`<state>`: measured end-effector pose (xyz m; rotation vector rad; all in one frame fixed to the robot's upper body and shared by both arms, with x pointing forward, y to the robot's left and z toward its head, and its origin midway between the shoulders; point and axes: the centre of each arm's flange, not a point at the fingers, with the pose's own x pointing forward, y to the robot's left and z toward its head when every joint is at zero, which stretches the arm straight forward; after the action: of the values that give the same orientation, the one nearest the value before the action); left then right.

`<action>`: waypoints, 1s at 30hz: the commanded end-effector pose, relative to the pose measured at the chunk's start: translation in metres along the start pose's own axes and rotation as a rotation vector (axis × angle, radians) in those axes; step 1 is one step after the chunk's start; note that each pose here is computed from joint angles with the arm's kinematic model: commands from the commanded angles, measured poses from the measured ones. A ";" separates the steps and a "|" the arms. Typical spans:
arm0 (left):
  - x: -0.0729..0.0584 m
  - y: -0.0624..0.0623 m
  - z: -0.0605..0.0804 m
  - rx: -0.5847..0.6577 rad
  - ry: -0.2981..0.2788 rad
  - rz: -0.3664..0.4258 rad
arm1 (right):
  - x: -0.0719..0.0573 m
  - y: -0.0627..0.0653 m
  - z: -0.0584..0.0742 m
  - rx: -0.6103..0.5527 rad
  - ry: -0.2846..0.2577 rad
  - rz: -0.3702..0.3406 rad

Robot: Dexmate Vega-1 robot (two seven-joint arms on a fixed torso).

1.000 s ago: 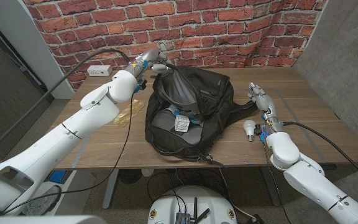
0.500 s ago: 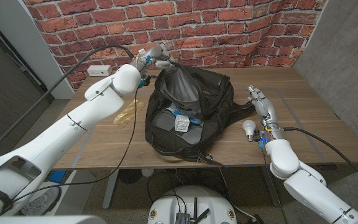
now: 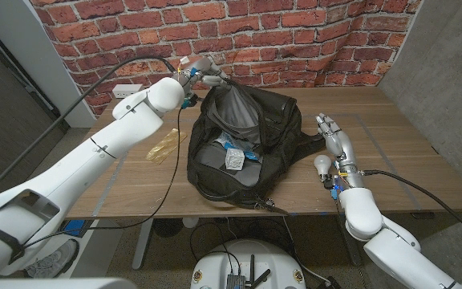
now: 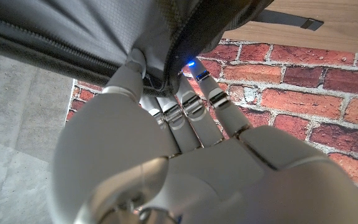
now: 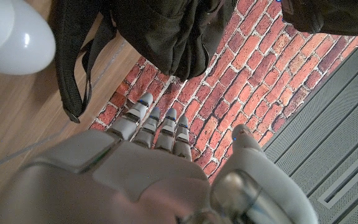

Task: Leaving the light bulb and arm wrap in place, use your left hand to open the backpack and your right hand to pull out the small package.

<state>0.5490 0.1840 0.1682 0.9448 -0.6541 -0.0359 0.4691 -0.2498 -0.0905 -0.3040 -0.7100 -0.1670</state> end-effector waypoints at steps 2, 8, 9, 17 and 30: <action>0.017 0.006 0.005 -0.021 0.007 -0.021 | -0.019 0.011 0.008 -0.030 -0.004 -0.017; 0.027 0.008 0.007 -0.020 -0.009 -0.031 | -0.024 0.016 0.012 -0.059 -0.002 -0.015; 0.029 0.008 0.008 -0.020 -0.014 -0.033 | -0.025 0.016 0.013 -0.071 -0.005 -0.010; 0.041 0.009 0.013 -0.035 -0.020 -0.044 | -0.033 0.020 0.020 -0.124 -0.019 -0.022; 0.052 0.008 0.019 -0.078 -0.026 -0.047 | -0.053 0.028 0.032 -0.181 -0.031 -0.025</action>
<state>0.5740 0.1657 0.2015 0.9097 -0.6491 -0.0981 0.4318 -0.2192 -0.1044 -0.4261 -0.7256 -0.2320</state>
